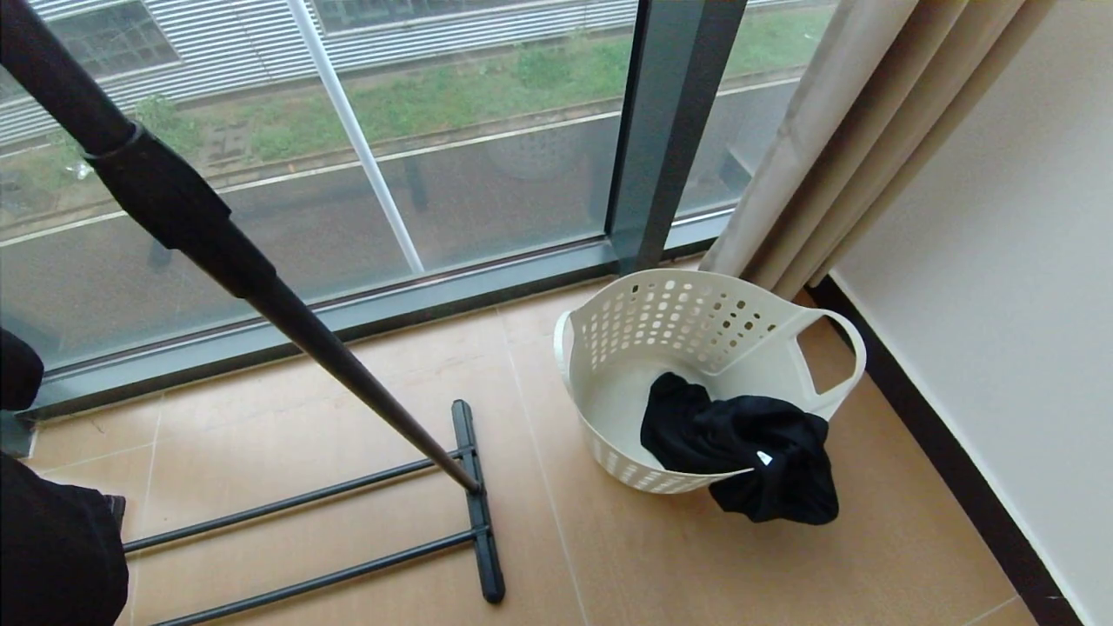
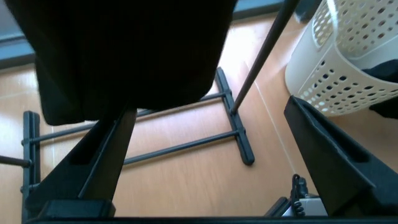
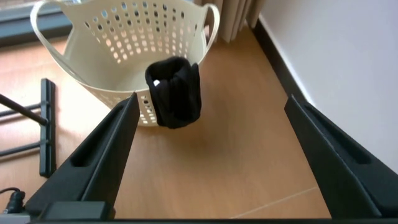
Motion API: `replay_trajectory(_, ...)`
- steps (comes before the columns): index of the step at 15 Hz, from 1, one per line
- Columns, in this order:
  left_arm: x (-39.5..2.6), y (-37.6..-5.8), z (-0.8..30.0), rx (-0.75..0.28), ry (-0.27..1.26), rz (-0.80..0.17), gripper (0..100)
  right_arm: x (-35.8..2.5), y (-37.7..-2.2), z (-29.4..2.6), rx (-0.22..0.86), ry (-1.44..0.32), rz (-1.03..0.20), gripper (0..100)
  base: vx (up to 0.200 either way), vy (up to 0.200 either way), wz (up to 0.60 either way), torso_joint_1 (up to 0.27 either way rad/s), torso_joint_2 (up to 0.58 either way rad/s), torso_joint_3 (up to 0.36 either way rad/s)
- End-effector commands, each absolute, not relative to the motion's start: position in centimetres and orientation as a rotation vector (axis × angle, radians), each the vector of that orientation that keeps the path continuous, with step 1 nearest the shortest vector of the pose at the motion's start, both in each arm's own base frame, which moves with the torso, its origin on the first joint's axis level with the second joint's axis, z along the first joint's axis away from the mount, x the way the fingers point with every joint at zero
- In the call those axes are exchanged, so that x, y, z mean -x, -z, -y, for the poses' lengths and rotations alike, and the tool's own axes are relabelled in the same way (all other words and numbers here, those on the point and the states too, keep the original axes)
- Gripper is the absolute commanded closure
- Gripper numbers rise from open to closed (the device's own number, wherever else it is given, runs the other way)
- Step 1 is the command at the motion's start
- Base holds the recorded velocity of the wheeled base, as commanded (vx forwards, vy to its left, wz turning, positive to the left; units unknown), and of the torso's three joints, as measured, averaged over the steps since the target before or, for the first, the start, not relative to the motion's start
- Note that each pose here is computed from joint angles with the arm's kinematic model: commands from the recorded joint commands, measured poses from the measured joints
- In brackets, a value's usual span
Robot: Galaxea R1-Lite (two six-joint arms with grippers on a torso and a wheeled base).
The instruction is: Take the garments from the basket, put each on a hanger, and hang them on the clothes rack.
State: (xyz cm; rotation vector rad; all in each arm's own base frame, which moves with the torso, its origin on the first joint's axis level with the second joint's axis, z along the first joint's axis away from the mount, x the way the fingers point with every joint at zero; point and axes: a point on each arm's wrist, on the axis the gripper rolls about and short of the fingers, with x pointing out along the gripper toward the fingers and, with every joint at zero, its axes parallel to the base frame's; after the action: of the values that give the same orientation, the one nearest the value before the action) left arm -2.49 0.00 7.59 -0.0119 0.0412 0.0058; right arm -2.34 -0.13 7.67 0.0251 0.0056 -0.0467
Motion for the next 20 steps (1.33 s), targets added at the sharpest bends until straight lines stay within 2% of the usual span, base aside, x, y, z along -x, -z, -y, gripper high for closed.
replay_trajectory(1,2.49,-7.58,0.00,0.012,-0.006,-0.041,0,2.33,-7.67,0.13,-0.026,0.046,-0.007,0,0.000,0.000,0.00,-0.002,0.01,-0.188)
replay_trajectory(7,2.50,-7.62,0.00,0.012,-0.006,-0.040,0,2.33,-7.67,0.13,-0.026,0.046,-0.007,0,0.000,0.000,0.00,-0.001,0.00,-0.159)
replay_trajectory(20,2.50,-7.62,0.00,0.017,-0.006,-0.040,0,2.31,-7.62,0.17,-0.020,0.063,-0.007,0,0.000,0.000,0.00,0.000,0.00,0.000)
